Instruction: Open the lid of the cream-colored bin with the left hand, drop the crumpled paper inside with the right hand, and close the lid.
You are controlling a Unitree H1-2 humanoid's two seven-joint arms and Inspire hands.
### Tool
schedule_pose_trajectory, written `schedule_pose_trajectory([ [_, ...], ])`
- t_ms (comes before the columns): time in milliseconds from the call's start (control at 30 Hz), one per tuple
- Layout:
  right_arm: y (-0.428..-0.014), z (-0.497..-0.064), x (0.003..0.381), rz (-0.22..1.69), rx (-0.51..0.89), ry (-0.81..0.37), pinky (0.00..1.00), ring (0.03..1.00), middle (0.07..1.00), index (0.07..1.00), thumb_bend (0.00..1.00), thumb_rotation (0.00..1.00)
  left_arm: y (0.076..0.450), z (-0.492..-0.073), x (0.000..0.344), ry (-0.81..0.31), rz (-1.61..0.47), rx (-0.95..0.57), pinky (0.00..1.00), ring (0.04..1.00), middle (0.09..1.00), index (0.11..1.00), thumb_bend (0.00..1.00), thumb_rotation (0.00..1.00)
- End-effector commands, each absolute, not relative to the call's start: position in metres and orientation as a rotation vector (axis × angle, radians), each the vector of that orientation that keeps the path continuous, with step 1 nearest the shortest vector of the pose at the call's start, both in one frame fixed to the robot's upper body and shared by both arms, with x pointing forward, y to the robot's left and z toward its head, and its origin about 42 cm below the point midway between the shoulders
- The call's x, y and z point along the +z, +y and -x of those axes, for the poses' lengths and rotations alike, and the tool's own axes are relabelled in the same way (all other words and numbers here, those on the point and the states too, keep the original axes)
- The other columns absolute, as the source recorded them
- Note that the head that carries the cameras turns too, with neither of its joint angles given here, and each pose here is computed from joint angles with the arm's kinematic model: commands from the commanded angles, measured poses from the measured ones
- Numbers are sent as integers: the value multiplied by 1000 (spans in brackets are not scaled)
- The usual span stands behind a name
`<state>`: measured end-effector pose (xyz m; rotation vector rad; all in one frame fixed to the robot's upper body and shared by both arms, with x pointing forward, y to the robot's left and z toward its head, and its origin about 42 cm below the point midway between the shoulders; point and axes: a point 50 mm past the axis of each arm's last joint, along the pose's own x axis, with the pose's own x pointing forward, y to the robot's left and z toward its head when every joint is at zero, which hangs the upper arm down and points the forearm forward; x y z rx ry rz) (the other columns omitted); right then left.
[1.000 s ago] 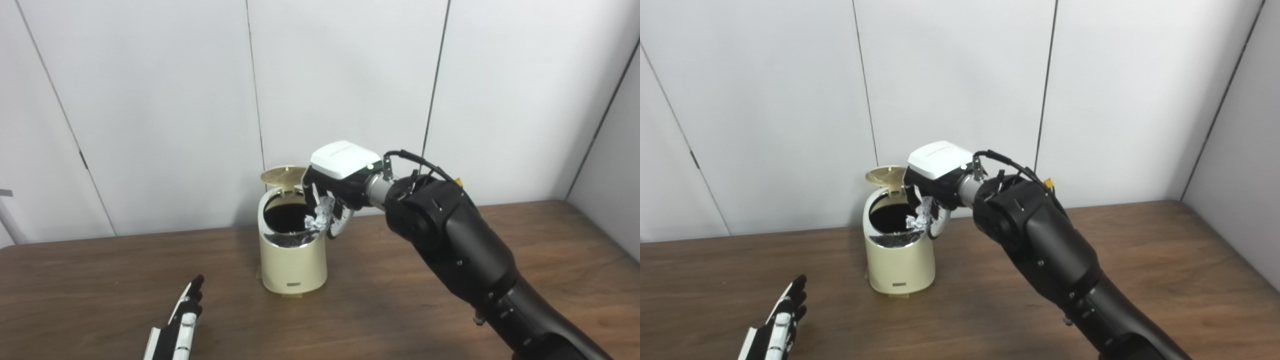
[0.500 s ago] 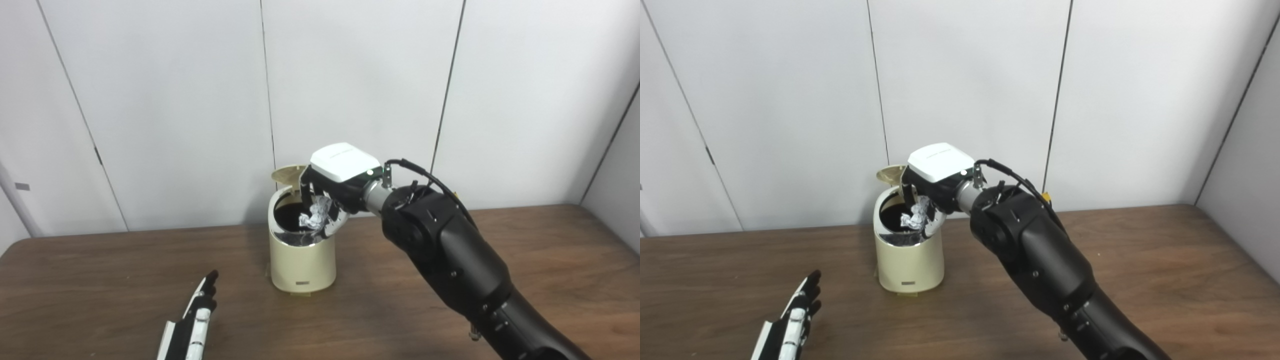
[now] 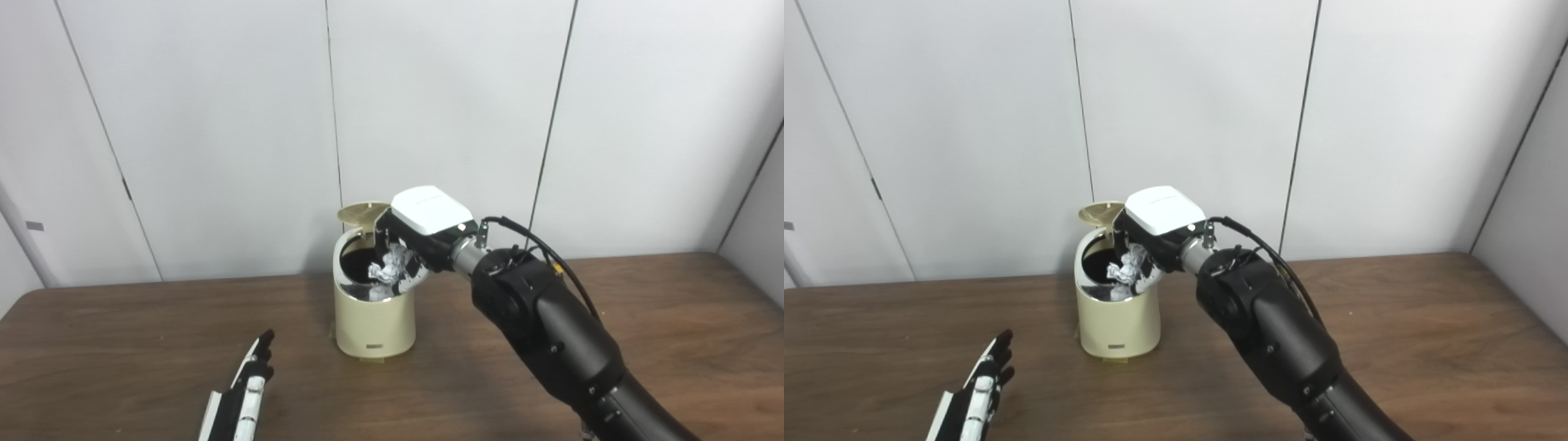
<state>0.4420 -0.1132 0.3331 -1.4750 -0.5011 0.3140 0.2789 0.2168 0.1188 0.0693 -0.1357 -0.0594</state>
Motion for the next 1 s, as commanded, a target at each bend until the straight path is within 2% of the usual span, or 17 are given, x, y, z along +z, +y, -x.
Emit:
schedule_pose_trajectory([
  [0, -110, -443, 357, 1461, 251, -591, 276, 406, 509, 468, 519, 0, 211, -271, 112, -132, -71, -61, 964, 1000, 1000, 1000, 530, 1000],
  [233, -111, -444, 347, 1438, 229, -647, 249, 388, 498, 472, 519, 0, 208, -269, 112, -128, -87, -57, 944, 993, 1000, 997, 517, 992],
  [400, -111, -443, 341, 1434, 210, -691, 235, 370, 476, 478, 519, 0, 207, -269, 112, -120, -72, -66, 968, 1000, 1000, 1000, 537, 974],
  [567, -110, -444, 337, 1427, 204, -709, 223, 379, 476, 500, 518, 0, 207, -268, 113, -119, -82, -65, 976, 1000, 1000, 1000, 543, 977],
  [667, -111, -443, 335, 1419, 207, -714, 225, 362, 462, 483, 518, 0, 207, -268, 113, -120, -84, -63, 956, 997, 1000, 999, 541, 978],
  [867, -112, -441, 329, 1385, 193, -772, 243, 371, 485, 486, 518, 0, 206, -267, 112, -113, -84, -66, 957, 1000, 1000, 1000, 552, 971],
  [967, -112, -441, 325, 1368, 181, -790, 281, 398, 542, 474, 513, 0, 206, -267, 111, -111, -84, -68, 959, 998, 1000, 1000, 563, 963],
])
